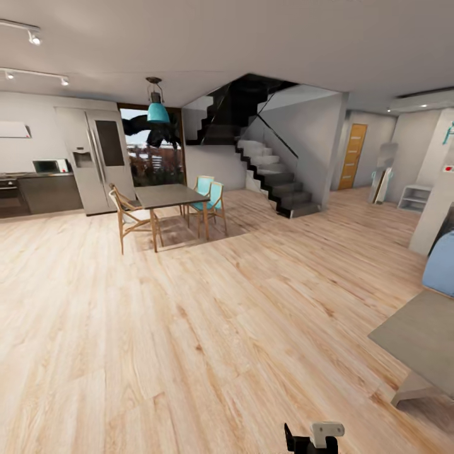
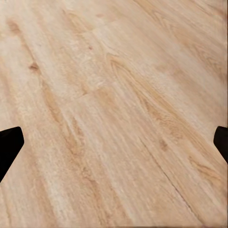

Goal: Turn on the radio receiver that's on the table in the living room.

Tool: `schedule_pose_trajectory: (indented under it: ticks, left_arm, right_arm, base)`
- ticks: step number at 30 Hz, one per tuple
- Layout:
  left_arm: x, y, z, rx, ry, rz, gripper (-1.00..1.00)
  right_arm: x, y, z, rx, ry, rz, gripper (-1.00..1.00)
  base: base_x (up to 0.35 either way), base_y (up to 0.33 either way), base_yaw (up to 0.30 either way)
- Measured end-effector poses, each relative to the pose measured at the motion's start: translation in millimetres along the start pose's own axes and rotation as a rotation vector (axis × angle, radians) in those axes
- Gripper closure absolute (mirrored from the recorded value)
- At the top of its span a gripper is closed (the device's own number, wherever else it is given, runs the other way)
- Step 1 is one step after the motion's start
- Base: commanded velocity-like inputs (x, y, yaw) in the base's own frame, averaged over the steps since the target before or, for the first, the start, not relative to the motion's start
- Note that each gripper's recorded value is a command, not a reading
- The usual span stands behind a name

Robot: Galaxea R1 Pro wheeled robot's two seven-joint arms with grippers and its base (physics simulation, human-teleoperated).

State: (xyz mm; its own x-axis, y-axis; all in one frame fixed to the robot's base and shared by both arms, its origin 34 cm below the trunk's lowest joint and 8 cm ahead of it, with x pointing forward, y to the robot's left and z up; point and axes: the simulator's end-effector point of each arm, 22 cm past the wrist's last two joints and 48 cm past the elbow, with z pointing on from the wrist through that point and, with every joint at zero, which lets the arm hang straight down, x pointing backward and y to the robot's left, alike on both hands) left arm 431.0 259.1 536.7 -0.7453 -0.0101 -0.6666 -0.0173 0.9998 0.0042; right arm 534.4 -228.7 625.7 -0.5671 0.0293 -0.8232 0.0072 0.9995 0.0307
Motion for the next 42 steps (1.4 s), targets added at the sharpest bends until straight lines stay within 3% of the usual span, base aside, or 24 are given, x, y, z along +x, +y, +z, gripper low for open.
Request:
schedule_pose_trajectory:
  ticks: [42]
  left_arm:
    - [-0.1,0.0,0.0,0.0,0.0,0.0,-1.0]
  right_arm:
    - [-1.3,-0.2,0.1,0.0,-0.003,0.0,-1.0]
  base:
    - [0.0,0.0,-0.256]
